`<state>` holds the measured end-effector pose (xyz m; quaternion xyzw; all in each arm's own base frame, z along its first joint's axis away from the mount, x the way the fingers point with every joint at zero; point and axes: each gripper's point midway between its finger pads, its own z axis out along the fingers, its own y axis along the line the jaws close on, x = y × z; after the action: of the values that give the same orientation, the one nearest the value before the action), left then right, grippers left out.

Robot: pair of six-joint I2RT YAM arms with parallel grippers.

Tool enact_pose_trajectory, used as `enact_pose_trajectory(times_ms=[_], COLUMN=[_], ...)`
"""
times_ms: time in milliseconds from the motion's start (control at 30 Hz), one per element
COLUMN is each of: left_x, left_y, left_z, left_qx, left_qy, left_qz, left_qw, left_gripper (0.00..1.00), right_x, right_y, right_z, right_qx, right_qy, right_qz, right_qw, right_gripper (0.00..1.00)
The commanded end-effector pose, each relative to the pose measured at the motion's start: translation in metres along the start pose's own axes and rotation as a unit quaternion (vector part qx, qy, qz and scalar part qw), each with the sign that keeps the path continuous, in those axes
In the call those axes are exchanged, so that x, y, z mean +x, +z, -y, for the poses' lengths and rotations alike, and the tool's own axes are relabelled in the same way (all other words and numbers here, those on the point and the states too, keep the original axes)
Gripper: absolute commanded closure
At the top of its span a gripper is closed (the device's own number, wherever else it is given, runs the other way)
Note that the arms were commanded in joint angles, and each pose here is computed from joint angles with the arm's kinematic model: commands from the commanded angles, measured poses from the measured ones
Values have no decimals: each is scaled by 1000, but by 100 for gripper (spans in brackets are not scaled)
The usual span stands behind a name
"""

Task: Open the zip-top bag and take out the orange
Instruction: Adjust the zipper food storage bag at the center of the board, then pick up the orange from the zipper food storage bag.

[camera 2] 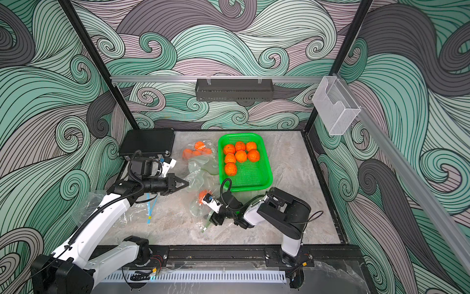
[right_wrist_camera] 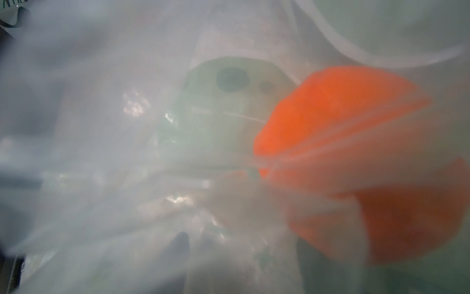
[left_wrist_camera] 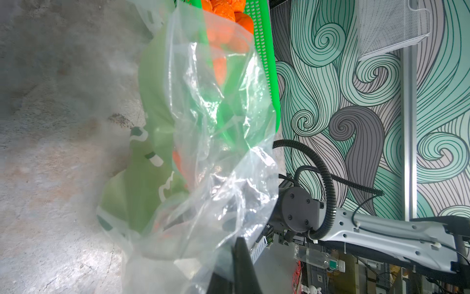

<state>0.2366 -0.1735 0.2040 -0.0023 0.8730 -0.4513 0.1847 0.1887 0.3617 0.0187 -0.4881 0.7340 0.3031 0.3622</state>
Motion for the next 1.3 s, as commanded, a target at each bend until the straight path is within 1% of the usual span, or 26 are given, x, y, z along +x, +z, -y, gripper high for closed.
enact_pose_trajectory(times_ms=[0, 67, 133, 200, 267, 400, 467, 533, 600, 700, 867, 1000, 1133, 1267], left_x=[2, -2, -4, -4, -5, -10, -14, -13, -14, -16, -16, -14, -14, -14], left_y=[3, 5, 11, 19, 27, 39, 46, 57, 64, 63, 61, 62, 60, 60], left_z=[-18, -40, -64, -78, -90, -110, -122, -132, -138, -150, -154, -154, -152, -151], left_qx=[-42, -90, -131, -149, -170, -202, -221, -225, -227, -254, -264, -262, -262, -261], left_qy=[-19, -57, -102, -132, -142, -137, -141, -152, -157, -151, -144, -145, -141, -141], left_qz=[0, 16, 28, 21, 5, -21, -32, -48, -55, -55, -56, -59, -55, -59], left_qw=[999, 994, 986, 980, 975, 970, 964, 961, 960, 954, 952, 952, 953, 953], left_gripper=[100, 100, 100, 100, 100, 100, 100, 100, 100, 100, 100, 100, 100, 100], right_x=[4, 3, 1, -1, -3, -7, -15, -23, -33, -43, -50, -51, -60, -59], right_y=[-2, -4, -7, -8, -8, -9, -7, -8, -10, -11, -5, 7, 13, 23], right_z=[7, 8, 11, 13, 15, 17, 16, 17, 21, 25, 34, 36, 41, 45], right_qx=[24, 31, 39, 45, 50, 56, 51, 54, 65, 77, 94, 88, 96, 88], right_qy=[2, 2, 2, 1, -2, -4, -4, -4, -5, -16, -25, -29, -34, -27], right_qz=[3, 7, 10, 13, 16, 21, 29, 36, 45, 46, 31, 18, 23, 7], right_qw=[1000, 1000, 999, 999, 999, 998, 998, 998, 997, 996, 995, 996, 995, 996], right_gripper=[27, 25, 23, 23, 22, 19, 18, 17, 16, 14, 12, 9, 8, 11])
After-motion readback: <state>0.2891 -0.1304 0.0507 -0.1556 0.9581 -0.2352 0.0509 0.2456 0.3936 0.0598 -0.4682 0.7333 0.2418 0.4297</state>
